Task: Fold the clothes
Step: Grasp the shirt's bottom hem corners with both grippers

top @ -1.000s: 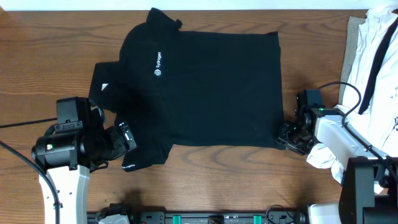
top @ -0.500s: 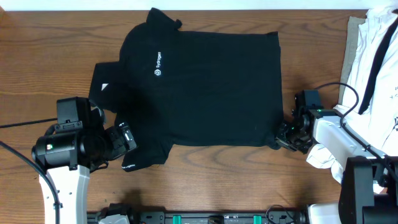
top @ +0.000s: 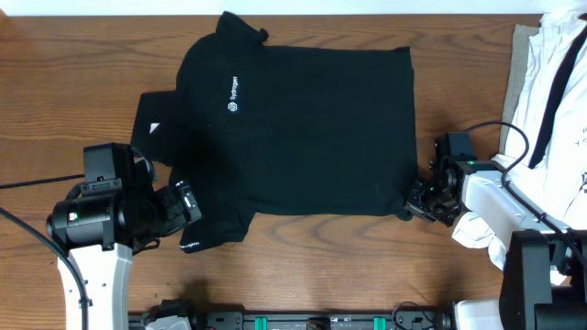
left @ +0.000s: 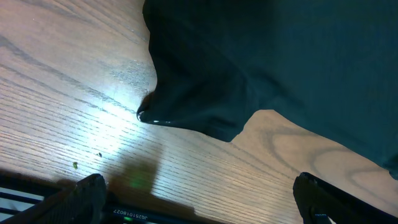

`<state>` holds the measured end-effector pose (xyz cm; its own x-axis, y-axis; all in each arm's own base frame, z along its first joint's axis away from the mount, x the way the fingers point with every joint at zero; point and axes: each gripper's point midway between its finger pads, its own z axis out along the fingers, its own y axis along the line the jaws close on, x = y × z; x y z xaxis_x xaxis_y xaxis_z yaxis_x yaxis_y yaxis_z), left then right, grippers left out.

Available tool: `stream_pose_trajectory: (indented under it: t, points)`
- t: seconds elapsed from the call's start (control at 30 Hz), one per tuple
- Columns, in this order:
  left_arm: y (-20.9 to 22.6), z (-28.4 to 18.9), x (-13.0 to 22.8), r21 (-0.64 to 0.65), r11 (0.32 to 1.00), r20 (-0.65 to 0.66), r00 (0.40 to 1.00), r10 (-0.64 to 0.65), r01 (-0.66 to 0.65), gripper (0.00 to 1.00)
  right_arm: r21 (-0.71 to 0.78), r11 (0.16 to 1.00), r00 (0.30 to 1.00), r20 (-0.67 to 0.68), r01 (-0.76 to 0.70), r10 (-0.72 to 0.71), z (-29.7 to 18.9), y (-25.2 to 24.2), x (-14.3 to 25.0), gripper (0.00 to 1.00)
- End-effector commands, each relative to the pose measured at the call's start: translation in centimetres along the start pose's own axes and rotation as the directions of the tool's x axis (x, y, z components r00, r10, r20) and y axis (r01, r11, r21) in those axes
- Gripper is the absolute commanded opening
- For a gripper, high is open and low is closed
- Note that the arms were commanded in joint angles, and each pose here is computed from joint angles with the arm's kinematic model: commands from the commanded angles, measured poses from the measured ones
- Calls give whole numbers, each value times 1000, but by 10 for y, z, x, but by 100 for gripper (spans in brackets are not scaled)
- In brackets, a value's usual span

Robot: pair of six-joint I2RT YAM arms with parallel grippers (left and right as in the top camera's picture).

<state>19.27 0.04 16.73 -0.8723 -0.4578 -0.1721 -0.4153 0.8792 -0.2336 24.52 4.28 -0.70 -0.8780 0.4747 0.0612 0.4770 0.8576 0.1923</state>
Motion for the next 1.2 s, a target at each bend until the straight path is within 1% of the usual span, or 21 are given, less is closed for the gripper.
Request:
stream_pose_trajectory:
  t: [0.0, 0.13, 0.23, 0.5, 0.67, 0.8, 0.97, 1.07, 1.1, 1.17]
  points:
    - [2, 7, 6, -8, 1000, -34, 999, -2, 1, 98, 63, 998, 998, -57, 9, -6, 15, -16, 12, 1]
    - [7, 20, 12, -28, 1000, -92, 996, -13, 11, 98, 31, 999, 998, -57, 10, -8, 11, -11, 7, 1]
    - [7, 34, 18, -26, 999, -147, 989, -31, 27, 98, 30, 999, 998, -55, 21, -19, 11, -10, 7, 1]
    - [15, 69, 21, -72, 996, -260, 964, -60, 43, 100, 27, 998, 997, -55, 62, -60, 11, -10, 7, 1]
    - [17, 87, 16, -96, 994, -307, 948, -82, 55, 94, 25, 998, 997, -50, 63, -62, 11, -10, 5, 1]
    - [27, 103, 18, -170, 982, -359, 923, -138, 80, 93, 24, 997, 996, -50, 70, -68, 11, -10, 5, 1]
    - [32, 116, 26, -206, 975, -431, 887, -165, 81, 85, 23, 996, 995, -51, 82, -81, 11, -10, 5, 1]
    - [35, 121, 31, -223, 972, -457, 872, -175, 78, 78, 23, 996, 995, -51, 82, -80, 11, -10, 5, 2]
    - [36, 122, 33, -227, 971, -464, 868, -178, 78, 74, 23, 996, 995, -51, 82, -80, 11, -10, 5, 2]
    - [38, 123, 35, -234, 969, -471, 863, -181, 75, 61, 23, 996, 995, -50, 82, -80, 11, -10, 5, 4]
